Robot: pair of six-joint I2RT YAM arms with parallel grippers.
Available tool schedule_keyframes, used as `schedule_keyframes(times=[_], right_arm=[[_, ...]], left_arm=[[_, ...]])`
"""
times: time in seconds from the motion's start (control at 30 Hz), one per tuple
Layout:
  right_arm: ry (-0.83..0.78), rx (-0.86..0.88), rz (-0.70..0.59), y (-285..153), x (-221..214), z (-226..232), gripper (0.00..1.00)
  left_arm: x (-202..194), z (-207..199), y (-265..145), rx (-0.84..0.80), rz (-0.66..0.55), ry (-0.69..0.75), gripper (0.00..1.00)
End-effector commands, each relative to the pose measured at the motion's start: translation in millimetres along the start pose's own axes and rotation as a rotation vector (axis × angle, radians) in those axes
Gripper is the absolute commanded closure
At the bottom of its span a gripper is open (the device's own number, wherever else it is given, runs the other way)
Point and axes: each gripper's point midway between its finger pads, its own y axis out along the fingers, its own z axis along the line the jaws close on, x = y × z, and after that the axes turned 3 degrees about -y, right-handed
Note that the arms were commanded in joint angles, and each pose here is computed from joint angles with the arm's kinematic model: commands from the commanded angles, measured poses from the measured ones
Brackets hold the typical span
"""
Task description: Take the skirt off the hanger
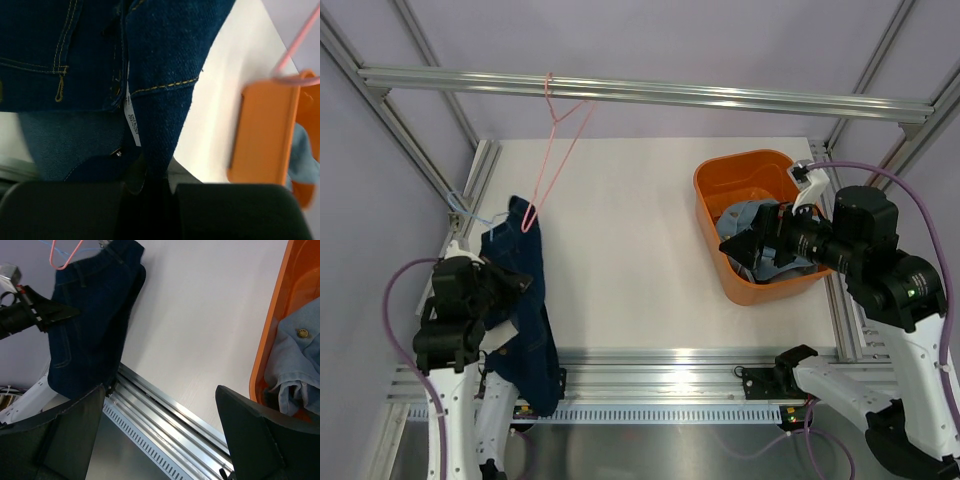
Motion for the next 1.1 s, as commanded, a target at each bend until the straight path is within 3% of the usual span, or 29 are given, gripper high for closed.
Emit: schedule_keyframes(times=[0.0, 0.17, 0.37, 0.57, 0.77, 0.93, 1.07], right_arm=[[-0.020, 0.020, -0.039, -10.8, 8.3, 8.2, 0.01], [-0.013, -0.004, -0.017, -7.4, 4.0, 2.2, 0.01], [0.015, 0.000, -0.005, 9.1, 9.9, -0.9, 0.01], [0.036, 0.006, 0.007, 27.4, 20.2, -3.3, 0.01], [0.021, -0.023, 0.040, 52.1, 20.2, -7.4, 0.01], [-0.028, -0.044, 0.073, 75.5, 9.6, 0.7, 0.04], [0.011, -0.056, 0.102, 90.3, -10.1, -8.8, 0.15]], left_arm=[[-4.4, -76.1, -5.2, -0.430, 0.056, -0.079, 1.00], [-47.1, -64.7, 13.8, -0.509, 0.233, -0.161, 1.00], [-102.3, -53.3, 20.4, -0.558, 0.511, -0.150, 1.00], [-124.7, -95.7, 5.6, -0.766, 0.667, -0.128, 1.00], [-205.5, -130.9, -21.4, -0.829, 0.942, 0.047, 1.00], [-234.4, -139.8, -30.5, -0.826, 0.995, 0.108, 1.00], [-215.8, -135.8, -34.1, -0.808, 0.887, 0.128, 1.00]])
